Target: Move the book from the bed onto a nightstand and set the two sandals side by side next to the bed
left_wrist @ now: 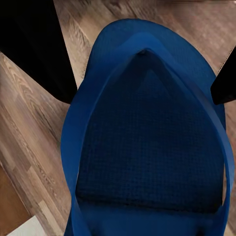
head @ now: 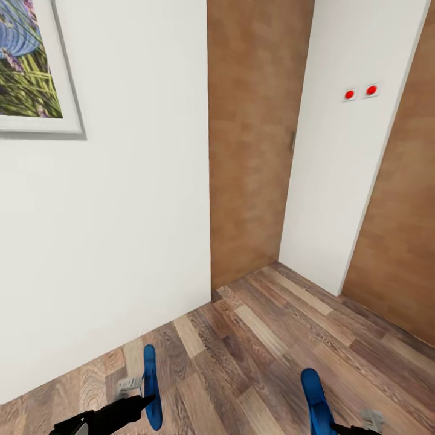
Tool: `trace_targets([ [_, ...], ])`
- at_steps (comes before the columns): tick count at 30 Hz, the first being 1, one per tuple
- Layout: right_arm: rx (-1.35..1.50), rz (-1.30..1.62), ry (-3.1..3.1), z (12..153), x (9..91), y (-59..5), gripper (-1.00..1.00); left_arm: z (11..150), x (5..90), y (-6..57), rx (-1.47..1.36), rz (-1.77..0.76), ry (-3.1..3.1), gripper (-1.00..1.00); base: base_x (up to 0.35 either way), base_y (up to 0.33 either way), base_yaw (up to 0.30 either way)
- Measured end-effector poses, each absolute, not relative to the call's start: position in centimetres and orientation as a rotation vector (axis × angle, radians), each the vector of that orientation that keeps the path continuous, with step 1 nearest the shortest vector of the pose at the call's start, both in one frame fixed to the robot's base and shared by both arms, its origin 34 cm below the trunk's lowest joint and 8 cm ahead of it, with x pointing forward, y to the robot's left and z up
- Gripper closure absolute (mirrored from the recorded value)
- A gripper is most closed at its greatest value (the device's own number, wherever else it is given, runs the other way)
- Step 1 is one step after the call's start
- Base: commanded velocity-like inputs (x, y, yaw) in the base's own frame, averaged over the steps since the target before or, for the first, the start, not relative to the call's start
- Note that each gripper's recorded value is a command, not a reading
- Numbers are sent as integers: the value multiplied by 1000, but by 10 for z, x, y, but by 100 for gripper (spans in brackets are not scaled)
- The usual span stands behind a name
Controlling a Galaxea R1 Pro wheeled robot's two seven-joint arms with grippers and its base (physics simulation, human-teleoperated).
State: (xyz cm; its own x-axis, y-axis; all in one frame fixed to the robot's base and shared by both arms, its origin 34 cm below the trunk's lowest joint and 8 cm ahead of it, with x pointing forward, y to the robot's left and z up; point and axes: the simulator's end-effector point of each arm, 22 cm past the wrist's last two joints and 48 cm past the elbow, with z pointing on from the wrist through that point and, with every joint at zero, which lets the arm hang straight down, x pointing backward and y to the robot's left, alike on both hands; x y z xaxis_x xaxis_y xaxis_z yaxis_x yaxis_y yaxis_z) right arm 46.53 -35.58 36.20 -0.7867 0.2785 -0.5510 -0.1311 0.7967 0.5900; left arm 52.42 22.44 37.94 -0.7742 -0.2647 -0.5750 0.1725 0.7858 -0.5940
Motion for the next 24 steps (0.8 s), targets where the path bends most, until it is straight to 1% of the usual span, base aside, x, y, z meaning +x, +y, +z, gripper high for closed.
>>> trace_targets([
  [24, 106, 830, 2338, 362, 465, -355, 100, 379, 524, 224, -66, -848, 2305, 100, 0, 0, 292],
])
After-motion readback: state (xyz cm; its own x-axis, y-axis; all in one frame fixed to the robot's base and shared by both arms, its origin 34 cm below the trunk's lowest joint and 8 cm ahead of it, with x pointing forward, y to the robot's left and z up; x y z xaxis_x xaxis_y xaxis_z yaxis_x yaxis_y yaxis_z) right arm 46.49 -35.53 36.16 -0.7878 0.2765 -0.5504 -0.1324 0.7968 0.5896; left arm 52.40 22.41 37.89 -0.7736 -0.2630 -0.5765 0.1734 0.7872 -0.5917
